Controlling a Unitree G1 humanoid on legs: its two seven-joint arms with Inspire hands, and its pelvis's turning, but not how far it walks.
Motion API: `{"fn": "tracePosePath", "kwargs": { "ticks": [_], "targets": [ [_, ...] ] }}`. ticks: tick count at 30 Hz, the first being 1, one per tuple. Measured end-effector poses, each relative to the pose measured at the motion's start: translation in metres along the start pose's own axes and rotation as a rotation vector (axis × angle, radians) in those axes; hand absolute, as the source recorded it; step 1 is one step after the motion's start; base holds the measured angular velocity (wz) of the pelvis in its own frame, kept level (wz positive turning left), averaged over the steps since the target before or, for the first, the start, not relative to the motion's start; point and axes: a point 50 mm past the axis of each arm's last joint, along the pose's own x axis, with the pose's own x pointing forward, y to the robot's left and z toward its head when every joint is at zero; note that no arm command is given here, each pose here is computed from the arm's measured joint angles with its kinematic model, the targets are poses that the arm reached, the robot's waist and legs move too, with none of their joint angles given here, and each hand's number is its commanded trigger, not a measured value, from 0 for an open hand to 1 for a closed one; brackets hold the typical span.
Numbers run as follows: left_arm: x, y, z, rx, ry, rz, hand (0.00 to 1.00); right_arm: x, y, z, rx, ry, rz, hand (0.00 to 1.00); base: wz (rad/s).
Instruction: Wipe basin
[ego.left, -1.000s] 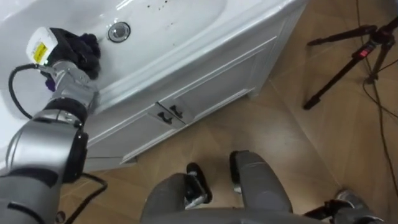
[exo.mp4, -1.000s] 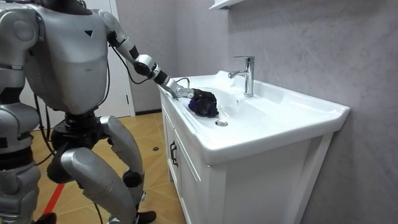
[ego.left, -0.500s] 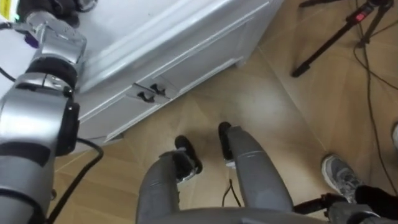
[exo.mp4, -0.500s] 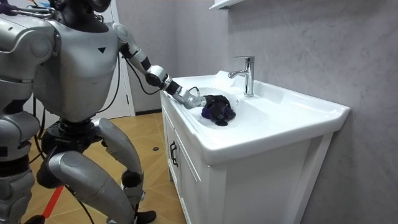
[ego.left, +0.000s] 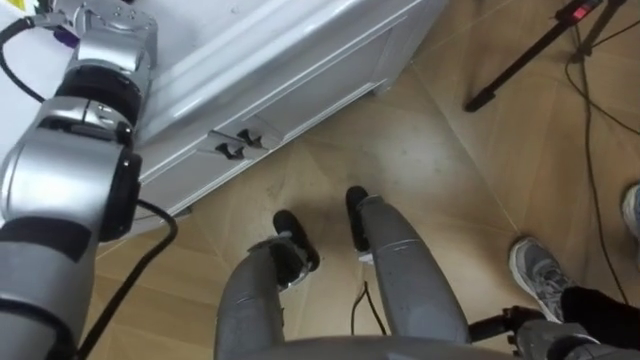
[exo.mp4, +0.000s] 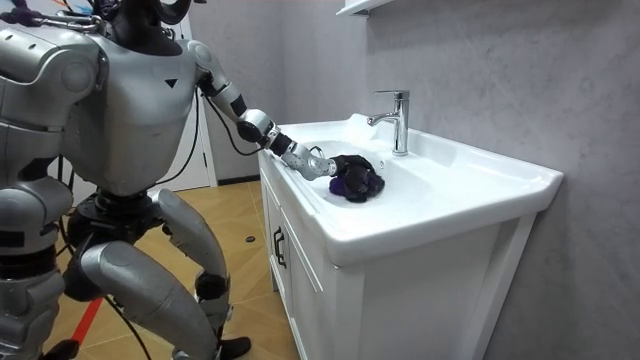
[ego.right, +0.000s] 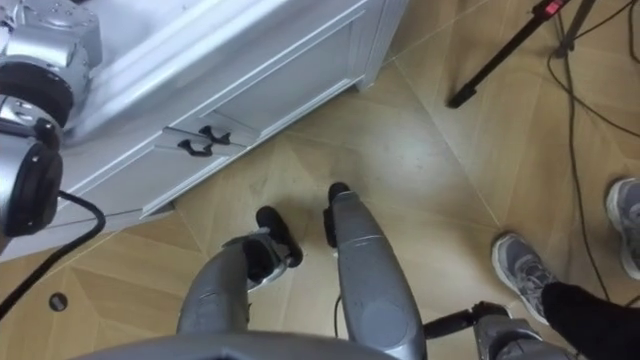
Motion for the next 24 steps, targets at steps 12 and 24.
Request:
{"fn": "tracePosePath", "kwargs": {
  "ticks": [12,24],
  "targets": [
    [-0.032,-0.035,0.031,-0.087,-0.187,-0.203,1.0,0.0,0.0,0.004,-0.031,-0.038,0.043,0.0,-0.1],
    [-0.041,-0.047,0.006,-0.043,-0.13,-0.328,1.0,0.0,-0.014,0.009,-0.037,-0.065,0.046,0.0,0.0]
  ]
}}
